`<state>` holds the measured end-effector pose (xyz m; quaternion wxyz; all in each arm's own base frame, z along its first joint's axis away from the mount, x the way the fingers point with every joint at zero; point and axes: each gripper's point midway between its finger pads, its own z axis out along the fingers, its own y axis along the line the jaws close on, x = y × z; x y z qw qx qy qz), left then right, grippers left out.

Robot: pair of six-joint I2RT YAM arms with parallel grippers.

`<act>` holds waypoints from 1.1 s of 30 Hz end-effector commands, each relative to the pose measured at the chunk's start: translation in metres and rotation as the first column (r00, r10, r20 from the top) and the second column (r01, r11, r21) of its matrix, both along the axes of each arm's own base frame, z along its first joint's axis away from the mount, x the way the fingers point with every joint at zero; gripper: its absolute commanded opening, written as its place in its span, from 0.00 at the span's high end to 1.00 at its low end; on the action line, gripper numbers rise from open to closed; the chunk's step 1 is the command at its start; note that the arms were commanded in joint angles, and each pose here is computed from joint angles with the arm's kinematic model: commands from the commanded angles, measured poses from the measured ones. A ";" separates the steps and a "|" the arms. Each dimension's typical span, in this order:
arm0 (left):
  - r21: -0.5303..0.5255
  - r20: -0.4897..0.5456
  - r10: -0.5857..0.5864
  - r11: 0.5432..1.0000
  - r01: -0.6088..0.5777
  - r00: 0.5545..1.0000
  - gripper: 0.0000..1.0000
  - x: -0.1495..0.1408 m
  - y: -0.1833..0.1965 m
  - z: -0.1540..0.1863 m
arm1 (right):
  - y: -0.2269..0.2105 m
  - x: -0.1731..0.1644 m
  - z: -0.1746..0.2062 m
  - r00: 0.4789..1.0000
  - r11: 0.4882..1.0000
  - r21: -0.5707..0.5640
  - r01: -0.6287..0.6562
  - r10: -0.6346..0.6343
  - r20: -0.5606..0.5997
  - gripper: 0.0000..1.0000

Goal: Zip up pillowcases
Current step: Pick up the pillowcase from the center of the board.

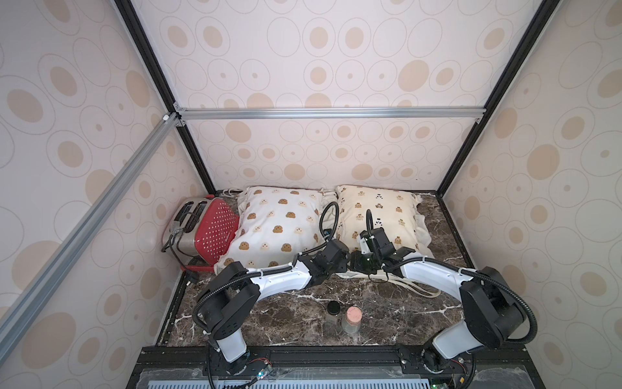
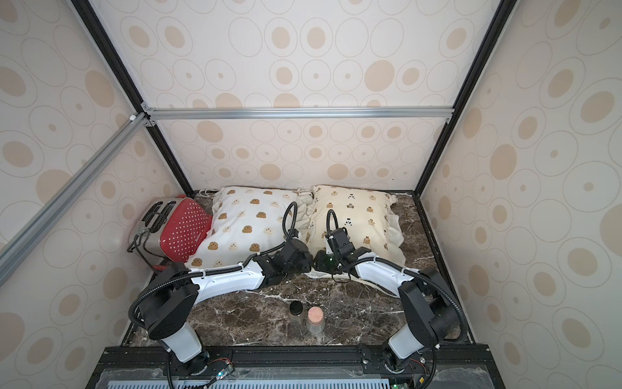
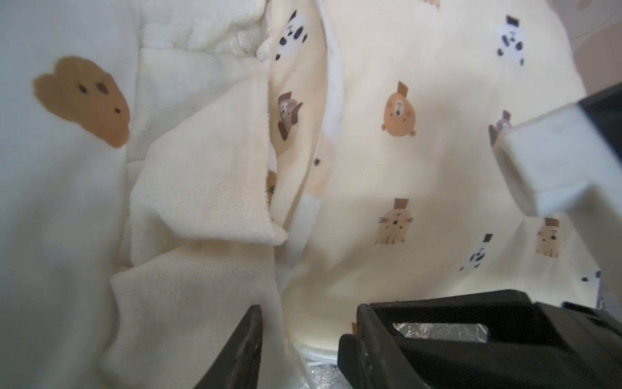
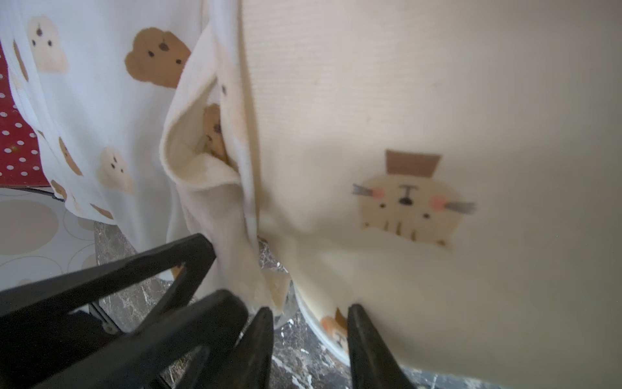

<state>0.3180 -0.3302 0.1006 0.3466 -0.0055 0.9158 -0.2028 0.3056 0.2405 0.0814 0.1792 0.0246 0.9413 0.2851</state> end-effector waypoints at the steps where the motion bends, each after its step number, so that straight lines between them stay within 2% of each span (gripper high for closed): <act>1: 0.016 -0.004 0.074 0.997 -0.074 0.997 0.58 0.006 0.011 -0.003 | -0.004 0.012 -0.003 1.000 0.999 -0.047 0.020 -0.019 0.020 0.62; 6: 0.063 -0.032 0.132 0.989 -0.130 0.991 0.61 0.005 0.030 -0.018 | -0.012 0.020 -0.015 0.999 0.995 -0.087 0.041 -0.039 0.029 0.64; 10: 0.063 -0.062 0.167 0.985 -0.163 0.984 0.68 0.005 0.044 -0.029 | -0.018 0.023 -0.029 0.999 0.992 -0.114 0.051 -0.051 0.005 0.66; 17: 0.084 -0.111 0.237 0.970 -0.228 0.965 0.71 0.009 0.070 -0.047 | -0.033 0.027 -0.043 0.996 0.987 -0.138 0.081 -0.084 -0.017 0.66; 28: 0.118 -0.137 0.373 0.926 -0.359 0.918 0.71 0.015 0.124 -0.059 | -0.060 0.025 -0.045 0.993 0.981 -0.155 0.112 -0.118 -0.027 0.67; 33: 0.120 -0.130 0.384 0.921 -0.370 0.914 0.71 0.018 0.133 -0.053 | -0.063 0.018 -0.042 0.994 0.985 -0.140 0.101 -0.107 -0.037 0.67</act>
